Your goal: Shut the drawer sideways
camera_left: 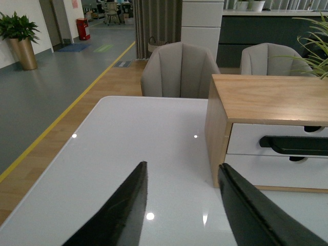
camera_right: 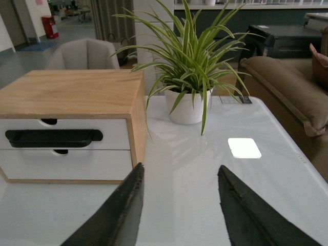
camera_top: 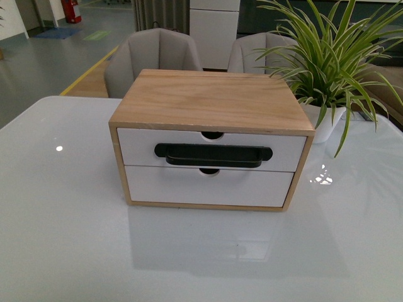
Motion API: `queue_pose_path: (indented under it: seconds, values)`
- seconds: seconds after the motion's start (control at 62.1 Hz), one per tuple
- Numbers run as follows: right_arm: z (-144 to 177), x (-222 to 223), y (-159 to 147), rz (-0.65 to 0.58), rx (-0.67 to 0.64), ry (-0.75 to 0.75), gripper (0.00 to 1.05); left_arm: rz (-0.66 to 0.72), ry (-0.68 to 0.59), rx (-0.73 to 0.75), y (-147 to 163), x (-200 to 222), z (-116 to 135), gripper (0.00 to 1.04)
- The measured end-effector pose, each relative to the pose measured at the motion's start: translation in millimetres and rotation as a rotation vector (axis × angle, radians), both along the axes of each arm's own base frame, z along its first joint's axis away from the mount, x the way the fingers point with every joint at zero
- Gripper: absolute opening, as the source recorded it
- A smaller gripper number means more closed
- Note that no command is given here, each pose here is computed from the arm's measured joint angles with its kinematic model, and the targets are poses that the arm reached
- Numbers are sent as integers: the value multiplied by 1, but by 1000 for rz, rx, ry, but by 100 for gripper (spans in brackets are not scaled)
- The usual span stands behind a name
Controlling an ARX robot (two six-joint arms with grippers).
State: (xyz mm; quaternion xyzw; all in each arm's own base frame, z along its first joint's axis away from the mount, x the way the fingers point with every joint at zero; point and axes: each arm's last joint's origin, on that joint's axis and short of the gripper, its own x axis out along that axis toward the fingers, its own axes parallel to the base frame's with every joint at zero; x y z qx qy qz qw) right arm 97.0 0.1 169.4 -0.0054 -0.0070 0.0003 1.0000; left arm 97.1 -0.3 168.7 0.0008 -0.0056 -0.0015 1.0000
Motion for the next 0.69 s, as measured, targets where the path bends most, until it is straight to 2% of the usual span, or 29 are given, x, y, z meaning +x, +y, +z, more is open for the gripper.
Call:
queue_pose_path:
  seconds: [0.113, 0.209, 0.258, 0.693]
  values:
    - [0, 0, 0, 0, 0, 0, 71, 0, 0, 0, 0, 0, 0, 68]
    - [0, 0, 0, 0, 0, 0, 94, 0, 0, 0, 0, 0, 0, 90]
    - [0, 0, 0, 0, 1, 0, 97, 0, 0, 0, 0, 0, 0, 98]
    - [0, 0, 0, 0, 1, 0, 96, 0, 0, 0, 0, 0, 0, 96]
